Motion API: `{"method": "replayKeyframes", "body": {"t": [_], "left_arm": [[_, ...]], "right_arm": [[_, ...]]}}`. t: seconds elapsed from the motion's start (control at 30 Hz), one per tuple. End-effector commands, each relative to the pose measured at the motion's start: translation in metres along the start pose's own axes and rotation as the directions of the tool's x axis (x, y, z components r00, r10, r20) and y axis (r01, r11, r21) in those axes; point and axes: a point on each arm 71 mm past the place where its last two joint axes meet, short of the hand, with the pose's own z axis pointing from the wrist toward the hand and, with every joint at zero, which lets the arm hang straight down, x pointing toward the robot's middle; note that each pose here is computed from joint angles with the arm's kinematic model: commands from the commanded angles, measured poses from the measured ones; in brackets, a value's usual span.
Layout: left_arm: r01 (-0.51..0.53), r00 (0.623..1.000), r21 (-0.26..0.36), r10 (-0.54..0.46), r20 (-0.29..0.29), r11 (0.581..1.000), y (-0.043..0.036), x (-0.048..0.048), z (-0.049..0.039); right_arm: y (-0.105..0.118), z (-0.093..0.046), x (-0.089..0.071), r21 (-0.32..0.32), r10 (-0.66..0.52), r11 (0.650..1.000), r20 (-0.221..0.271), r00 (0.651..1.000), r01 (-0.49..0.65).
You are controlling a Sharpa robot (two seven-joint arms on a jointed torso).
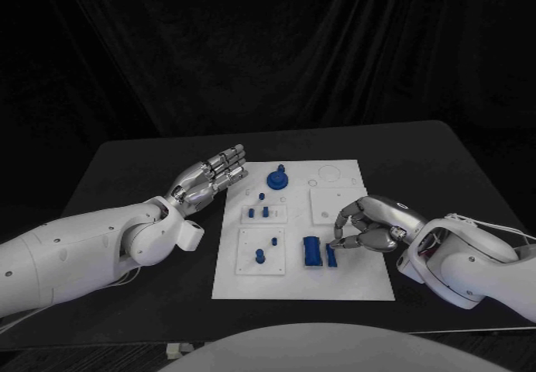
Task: Assemble the parts on the task board
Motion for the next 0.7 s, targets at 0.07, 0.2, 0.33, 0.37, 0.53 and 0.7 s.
{"method": "replayKeyframes", "body": {"t": [0.07, 0.2, 0.33, 0.37, 0.53, 0.7], "left_arm": [[0.015, 1.0, 0.019, -0.015, -0.009, 1.0, -0.001, 0.0021, 0.0004], [0.014, 1.0, 0.018, -0.014, -0.008, 1.0, -0.0011, 0.0017, -0.0001], [0.014, 1.0, 0.017, -0.014, -0.007, 1.0, -0.0012, 0.0014, -0.0006], [0.014, 1.0, 0.017, -0.014, -0.007, 1.0, -0.0012, 0.0013, -0.0007], [0.015, 1.0, 0.017, -0.015, -0.008, 1.0, -0.0011, 0.0014, -0.0006], [0.016, 1.0, 0.016, -0.016, -0.01, 1.0, -0.0007, 0.0019, 0.0]], "right_arm": [[0.004, -0.002, 0.005, -0.059, -0.055, 0.997, 0.022, 0.998, 0.056], [0.002, -0.001, 0.012, -0.043, -0.057, 0.998, -0.023, 0.998, 0.056], [-0.001, -0.001, 0.019, -0.019, -0.06, 0.998, -0.076, 0.995, 0.059], [-0.002, -0.001, 0.02, -0.017, -0.06, 0.998, -0.08, 0.995, 0.059], [-0.005, 0.0, 0.023, 0.005, -0.073, 0.997, -0.12, 0.99, 0.074], [-0.007, 0.0, 0.024, 0.017, -0.077, 0.997, -0.126, 0.989, 0.08]]}}
